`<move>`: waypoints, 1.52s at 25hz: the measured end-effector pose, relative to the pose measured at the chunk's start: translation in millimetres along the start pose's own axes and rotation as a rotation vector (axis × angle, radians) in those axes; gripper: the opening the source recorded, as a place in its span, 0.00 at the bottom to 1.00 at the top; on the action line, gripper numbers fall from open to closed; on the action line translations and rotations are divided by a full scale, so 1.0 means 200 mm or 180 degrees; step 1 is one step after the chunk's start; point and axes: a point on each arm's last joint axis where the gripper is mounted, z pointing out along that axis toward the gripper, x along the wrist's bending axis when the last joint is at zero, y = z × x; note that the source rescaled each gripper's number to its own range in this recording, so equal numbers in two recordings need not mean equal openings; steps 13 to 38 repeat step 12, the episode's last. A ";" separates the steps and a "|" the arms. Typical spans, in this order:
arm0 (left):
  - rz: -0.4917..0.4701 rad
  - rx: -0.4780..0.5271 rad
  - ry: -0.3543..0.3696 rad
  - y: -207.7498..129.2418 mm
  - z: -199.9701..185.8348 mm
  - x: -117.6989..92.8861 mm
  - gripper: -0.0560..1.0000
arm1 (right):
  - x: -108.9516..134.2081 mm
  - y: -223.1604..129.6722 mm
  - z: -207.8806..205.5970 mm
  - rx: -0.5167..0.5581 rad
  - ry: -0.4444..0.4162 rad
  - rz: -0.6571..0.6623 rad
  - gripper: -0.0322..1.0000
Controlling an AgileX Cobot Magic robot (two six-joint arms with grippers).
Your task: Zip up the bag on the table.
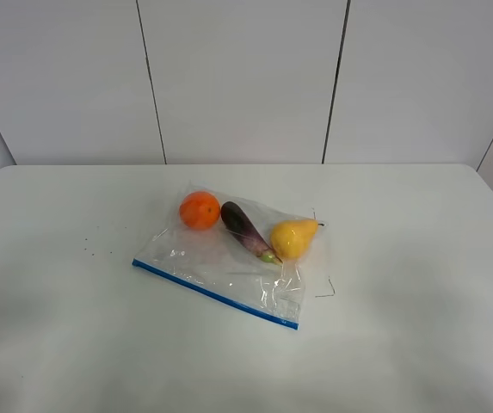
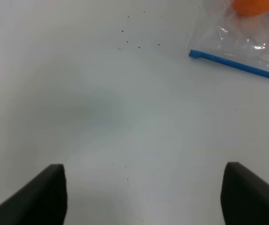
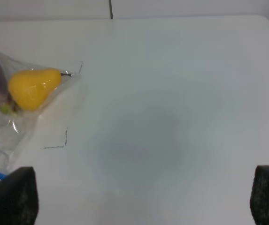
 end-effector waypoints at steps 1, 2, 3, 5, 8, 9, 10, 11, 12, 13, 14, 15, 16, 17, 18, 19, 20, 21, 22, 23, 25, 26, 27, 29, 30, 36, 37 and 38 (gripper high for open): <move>0.0000 0.0000 0.0000 0.00 0.00 0.00 0.99 | 0.00 0.00 0.00 0.0000 0.0000 0.0000 1.00; 0.0000 0.0000 0.0000 0.00 0.00 0.00 0.99 | 0.00 0.00 0.00 0.0000 0.0000 0.0000 1.00; 0.0000 0.0000 0.0000 0.00 0.00 0.00 0.99 | 0.00 0.00 0.00 0.0000 0.0000 0.0000 1.00; 0.0000 0.0000 0.0000 0.00 0.00 0.00 0.99 | 0.00 0.00 0.00 0.0000 0.0000 0.0000 1.00; 0.0000 0.0000 0.0000 0.00 0.00 0.00 0.99 | 0.00 0.00 0.00 0.0000 -0.0002 -0.0001 1.00; 0.0000 0.0000 0.0000 0.00 0.00 0.00 0.99 | 0.00 0.00 0.00 0.0000 -0.0002 -0.0001 1.00; 0.0000 0.0000 0.0000 0.00 0.00 0.00 0.99 | 0.00 0.00 0.00 0.0000 -0.0002 -0.0001 1.00; 0.0000 0.0000 0.0000 0.00 0.00 0.00 0.99 | 0.00 0.00 0.00 0.0000 -0.0002 -0.0001 1.00; 0.0000 0.0000 0.0000 0.00 0.00 0.00 0.99 | 0.00 0.00 0.00 0.0000 -0.0003 -0.0002 1.00; 0.0000 0.0000 0.0000 0.00 0.00 0.00 0.99 | 0.00 0.00 0.00 0.0000 -0.0003 -0.0002 1.00; 0.0000 0.0000 0.0000 0.00 0.00 0.00 0.99 | 0.00 0.00 0.00 0.0000 -0.0003 -0.0002 1.00; 0.0000 0.0000 0.0000 0.00 0.00 0.00 0.99 | 0.00 0.00 0.00 0.0000 -0.0003 -0.0002 1.00; 0.0000 0.0000 0.0000 0.00 0.00 0.00 0.99 | 0.00 0.00 0.00 0.0000 -0.0003 -0.0002 1.00; 0.0000 0.0000 0.0000 0.00 0.00 0.00 0.99 | 0.00 0.00 0.00 0.0000 -0.0003 -0.0002 1.00; 0.0000 0.0000 0.0000 0.00 0.00 0.00 0.99 | 0.00 0.00 0.00 0.0000 -0.0003 -0.0002 1.00; 0.0000 0.0000 0.0000 0.00 0.00 0.00 0.99 | 0.00 0.00 0.00 0.0000 -0.0003 -0.0002 1.00; 0.0000 0.0000 0.0000 0.00 0.00 0.00 0.99 | 0.00 0.00 0.00 0.0000 -0.0003 -0.0002 1.00; 0.0000 0.0000 0.0000 0.00 0.00 0.00 0.99 | 0.00 0.00 0.00 0.0000 -0.0003 -0.0002 1.00; 0.0000 0.0000 0.0000 0.00 0.00 0.00 0.99 | 0.00 0.00 0.00 0.0000 -0.0003 -0.0002 1.00; 0.0000 0.0000 0.0000 0.00 0.00 0.00 0.99 | 0.00 0.00 0.00 0.0000 -0.0003 -0.0002 1.00; 0.0000 0.0000 0.0000 0.00 0.00 0.00 0.99 | 0.00 0.00 0.00 0.0000 -0.0003 -0.0002 1.00; 0.0000 0.0000 0.0000 0.00 0.00 0.00 0.99 | 0.00 0.00 0.00 0.0000 -0.0003 -0.0002 1.00; 0.0000 0.0000 0.0000 0.00 0.00 0.00 0.99 | 0.00 0.00 0.00 0.0000 -0.0003 -0.0002 1.00; 0.0000 0.0000 0.0000 0.00 0.00 0.00 0.99 | 0.00 0.00 0.00 0.0000 -0.0003 -0.0002 1.00; 0.0000 0.0000 0.0000 0.00 0.00 0.00 0.99 | 0.00 0.00 0.00 0.0000 -0.0003 -0.0002 1.00; 0.0000 0.0000 0.0000 0.00 0.00 0.00 0.99 | 0.00 0.00 0.00 0.0000 -0.0003 -0.0002 1.00; 0.0000 0.0000 0.0000 0.00 0.00 0.00 0.99 | 0.00 0.00 0.00 0.0000 -0.0003 -0.0002 1.00; 0.0000 0.0000 0.0000 0.00 0.00 0.00 0.99 | 0.00 0.00 0.00 0.0000 -0.0003 -0.0002 1.00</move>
